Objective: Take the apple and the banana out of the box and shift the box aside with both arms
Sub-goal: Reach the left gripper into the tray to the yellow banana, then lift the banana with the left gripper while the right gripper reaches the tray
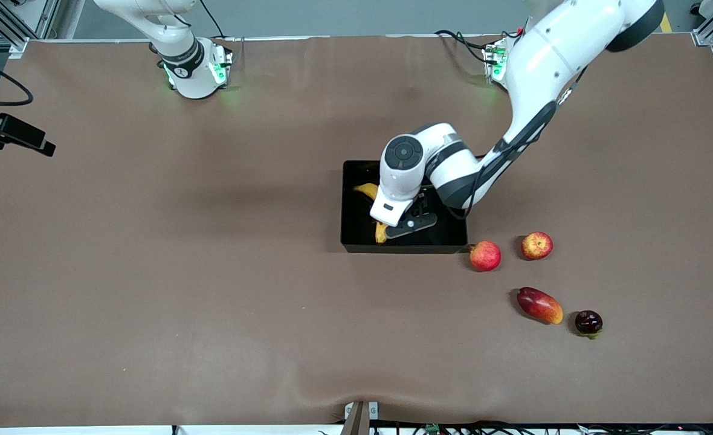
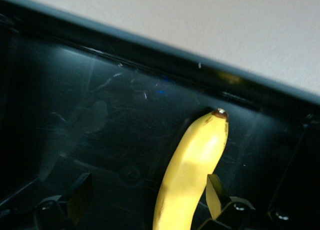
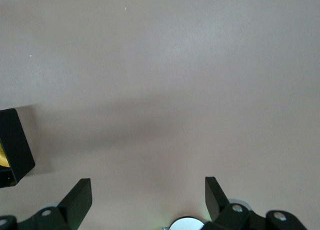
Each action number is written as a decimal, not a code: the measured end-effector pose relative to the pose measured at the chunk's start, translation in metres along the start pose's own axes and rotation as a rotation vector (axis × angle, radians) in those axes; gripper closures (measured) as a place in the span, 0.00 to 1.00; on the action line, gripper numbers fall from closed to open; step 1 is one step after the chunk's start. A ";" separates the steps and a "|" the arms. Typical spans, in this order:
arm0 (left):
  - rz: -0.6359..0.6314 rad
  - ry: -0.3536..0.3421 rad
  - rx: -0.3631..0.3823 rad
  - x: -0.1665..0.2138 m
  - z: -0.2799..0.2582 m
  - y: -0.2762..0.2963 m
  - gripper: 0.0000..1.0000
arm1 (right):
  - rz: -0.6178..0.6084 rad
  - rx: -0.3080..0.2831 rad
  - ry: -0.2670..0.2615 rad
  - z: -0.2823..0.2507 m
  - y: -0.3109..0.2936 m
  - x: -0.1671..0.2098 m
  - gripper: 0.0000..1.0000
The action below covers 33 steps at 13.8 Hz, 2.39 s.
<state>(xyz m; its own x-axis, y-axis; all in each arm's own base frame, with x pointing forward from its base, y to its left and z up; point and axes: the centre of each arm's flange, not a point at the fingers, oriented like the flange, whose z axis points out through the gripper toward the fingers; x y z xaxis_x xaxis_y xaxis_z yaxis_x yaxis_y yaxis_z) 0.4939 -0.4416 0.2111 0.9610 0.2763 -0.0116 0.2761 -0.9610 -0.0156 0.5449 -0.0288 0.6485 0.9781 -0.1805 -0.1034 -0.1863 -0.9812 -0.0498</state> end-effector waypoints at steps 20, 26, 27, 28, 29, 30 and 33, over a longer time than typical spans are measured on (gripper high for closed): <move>0.012 0.246 -0.020 0.019 -0.141 0.013 0.61 | -0.249 0.017 -0.216 0.171 -0.182 0.046 0.00; 0.066 0.190 0.048 0.109 -0.231 -0.098 0.61 | -0.339 -0.014 -0.172 0.292 -0.312 0.037 0.00; 0.098 0.161 0.071 0.131 -0.237 -0.129 0.61 | -0.309 -0.009 -0.141 0.301 -0.329 0.033 0.00; 0.139 0.126 0.097 0.153 -0.239 -0.164 0.61 | -0.294 -0.001 -0.111 0.310 -0.347 0.027 0.00; 0.176 0.095 0.119 0.171 -0.237 -0.196 0.61 | -0.299 0.009 -0.082 0.318 -0.366 0.019 0.00; 0.207 0.063 0.136 0.187 -0.230 -0.227 0.61 | -0.308 0.018 -0.055 0.326 -0.387 0.009 0.00; 0.288 -0.030 0.158 0.226 -0.197 -0.324 0.61 | -0.354 0.035 -0.008 0.358 -0.442 -0.029 0.00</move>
<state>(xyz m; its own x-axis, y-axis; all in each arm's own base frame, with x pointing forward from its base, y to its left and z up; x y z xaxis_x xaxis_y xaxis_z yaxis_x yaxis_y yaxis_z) 0.6243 -0.0707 0.4108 0.9977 -0.0043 -0.0669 -0.0152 -0.9867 -0.1620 0.5662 0.4342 0.3182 0.9818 0.1715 -0.0817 0.1613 -0.9798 -0.1179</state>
